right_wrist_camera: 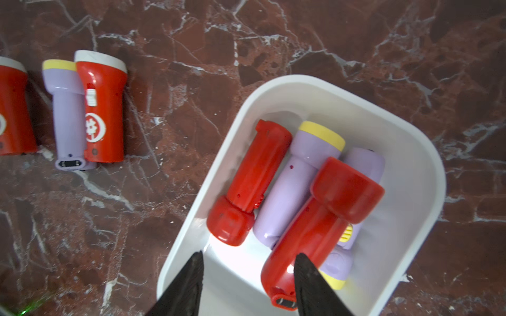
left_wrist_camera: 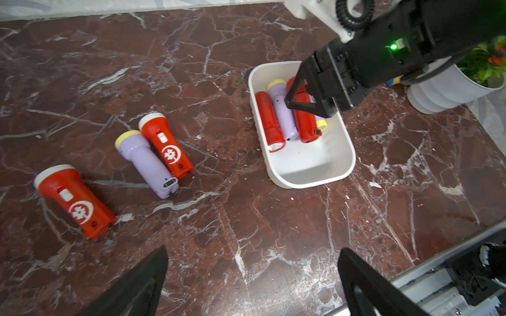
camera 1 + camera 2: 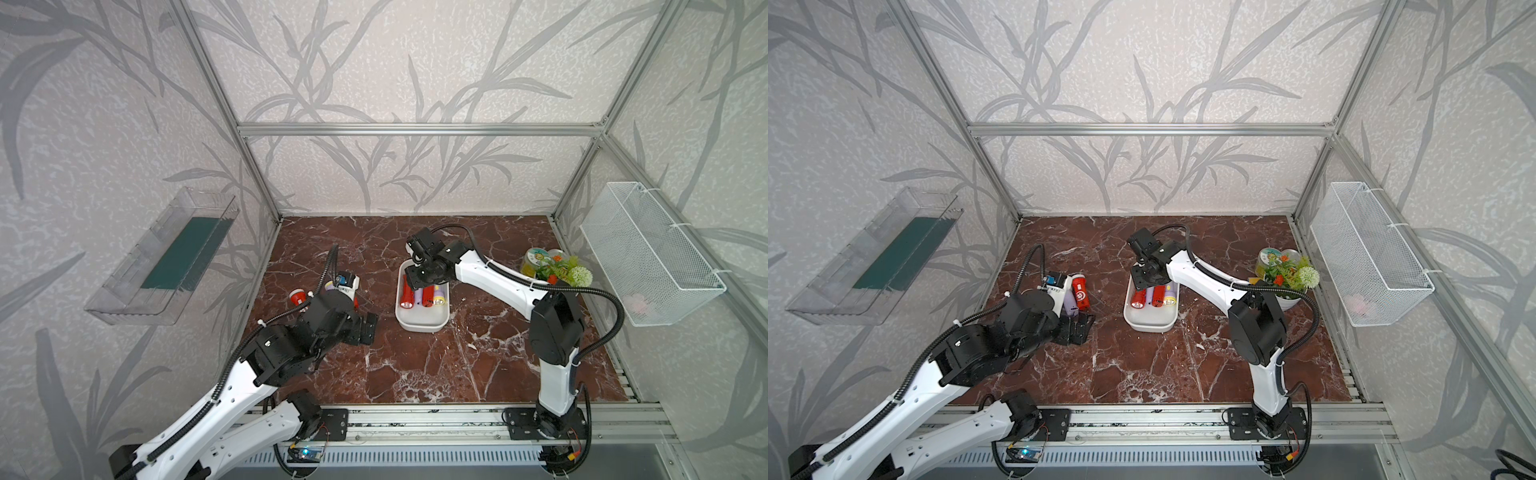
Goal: Put the flashlights into the storage boxes
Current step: Place the flashlight at the storage box, then pick up the flashlight from the center of the board.
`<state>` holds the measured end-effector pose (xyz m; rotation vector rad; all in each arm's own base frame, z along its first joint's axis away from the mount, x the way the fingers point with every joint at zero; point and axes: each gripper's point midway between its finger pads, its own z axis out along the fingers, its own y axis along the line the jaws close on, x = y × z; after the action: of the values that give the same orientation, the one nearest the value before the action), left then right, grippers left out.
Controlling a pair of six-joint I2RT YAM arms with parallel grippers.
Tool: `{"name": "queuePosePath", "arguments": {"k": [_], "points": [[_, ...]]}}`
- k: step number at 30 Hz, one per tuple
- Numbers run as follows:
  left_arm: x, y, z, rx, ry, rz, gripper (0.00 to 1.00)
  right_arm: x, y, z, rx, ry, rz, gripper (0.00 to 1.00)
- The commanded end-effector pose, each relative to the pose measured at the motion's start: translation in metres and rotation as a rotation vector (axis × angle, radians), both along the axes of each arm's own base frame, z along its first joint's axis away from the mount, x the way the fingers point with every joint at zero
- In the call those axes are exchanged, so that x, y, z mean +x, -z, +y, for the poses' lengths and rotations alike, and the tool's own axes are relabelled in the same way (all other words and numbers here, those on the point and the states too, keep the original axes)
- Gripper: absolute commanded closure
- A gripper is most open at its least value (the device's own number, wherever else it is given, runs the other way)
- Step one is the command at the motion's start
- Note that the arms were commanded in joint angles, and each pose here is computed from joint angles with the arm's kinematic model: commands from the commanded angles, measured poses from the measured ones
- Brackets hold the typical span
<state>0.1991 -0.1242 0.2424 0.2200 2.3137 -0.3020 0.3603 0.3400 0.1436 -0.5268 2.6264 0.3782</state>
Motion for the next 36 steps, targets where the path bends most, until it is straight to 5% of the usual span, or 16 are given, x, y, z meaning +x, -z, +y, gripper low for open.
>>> {"name": "queuePosePath", "arguments": {"k": [1,15,19,21,30,36], "points": [[-0.003,0.003,0.027,0.051,-0.091,0.026,0.01,-0.002,-0.007,0.023,0.036,-0.063,-0.01,0.45],[0.031,0.038,0.051,-0.001,-0.23,0.164,0.01,-0.014,-0.008,0.049,0.102,-0.145,-0.001,0.43],[0.045,0.05,0.057,-0.037,-0.26,0.208,0.01,-0.023,-0.013,0.046,0.118,-0.177,-0.008,0.28],[0.052,0.055,0.061,-0.051,-0.278,0.226,0.01,-0.026,-0.016,0.038,0.105,-0.177,-0.023,0.02],[0.08,0.083,0.083,-0.092,-0.352,0.311,0.01,-0.053,-0.032,0.002,0.075,-0.194,-0.057,0.01],[0.086,0.093,0.106,-0.094,-0.429,0.355,0.01,-0.08,-0.068,-0.01,0.181,-0.221,-0.087,0.01]]}}
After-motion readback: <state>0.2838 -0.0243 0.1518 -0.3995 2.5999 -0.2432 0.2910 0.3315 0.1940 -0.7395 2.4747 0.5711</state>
